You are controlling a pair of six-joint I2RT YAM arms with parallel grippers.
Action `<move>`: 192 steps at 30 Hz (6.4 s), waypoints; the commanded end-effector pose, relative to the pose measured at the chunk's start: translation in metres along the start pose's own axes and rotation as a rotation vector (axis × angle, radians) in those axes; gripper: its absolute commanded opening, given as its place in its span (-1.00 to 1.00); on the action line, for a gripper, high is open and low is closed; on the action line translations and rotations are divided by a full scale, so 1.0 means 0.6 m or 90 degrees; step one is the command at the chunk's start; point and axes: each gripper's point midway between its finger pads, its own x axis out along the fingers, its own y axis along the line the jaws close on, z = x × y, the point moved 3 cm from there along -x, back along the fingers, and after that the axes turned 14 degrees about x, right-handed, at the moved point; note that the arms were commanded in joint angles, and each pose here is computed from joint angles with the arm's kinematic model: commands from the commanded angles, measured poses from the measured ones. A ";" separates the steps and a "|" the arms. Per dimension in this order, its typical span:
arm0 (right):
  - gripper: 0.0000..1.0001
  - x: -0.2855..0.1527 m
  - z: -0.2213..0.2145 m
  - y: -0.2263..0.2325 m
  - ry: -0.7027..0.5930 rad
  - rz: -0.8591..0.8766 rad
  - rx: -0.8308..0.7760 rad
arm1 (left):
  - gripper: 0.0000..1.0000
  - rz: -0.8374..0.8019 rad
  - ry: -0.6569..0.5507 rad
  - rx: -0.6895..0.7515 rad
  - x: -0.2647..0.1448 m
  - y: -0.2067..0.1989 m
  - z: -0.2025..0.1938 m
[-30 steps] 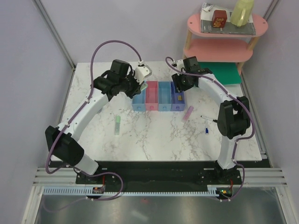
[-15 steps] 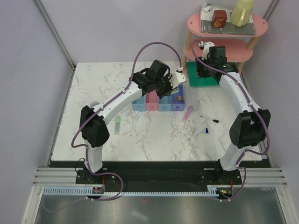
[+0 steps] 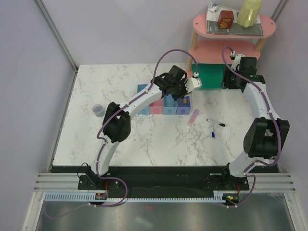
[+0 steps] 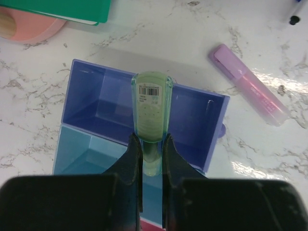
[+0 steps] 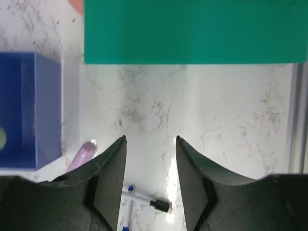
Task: Sort the stationery into containers
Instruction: Place the stationery in the storage box, then pick up the pen from the center of the board, then place the pen in the storage box.
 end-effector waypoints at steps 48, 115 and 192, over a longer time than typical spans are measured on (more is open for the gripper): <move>0.09 -0.017 -0.274 -0.052 0.341 0.105 -0.274 | 0.69 0.168 0.109 -0.058 -0.291 -0.027 -0.087; -0.86 -0.063 -0.111 0.255 0.092 0.334 -0.277 | 0.37 -0.017 0.382 -0.421 -0.268 -0.213 -0.502; 0.04 -0.095 -0.166 0.239 0.087 0.311 -0.342 | -0.96 -0.007 0.034 -0.512 -0.156 0.096 -0.276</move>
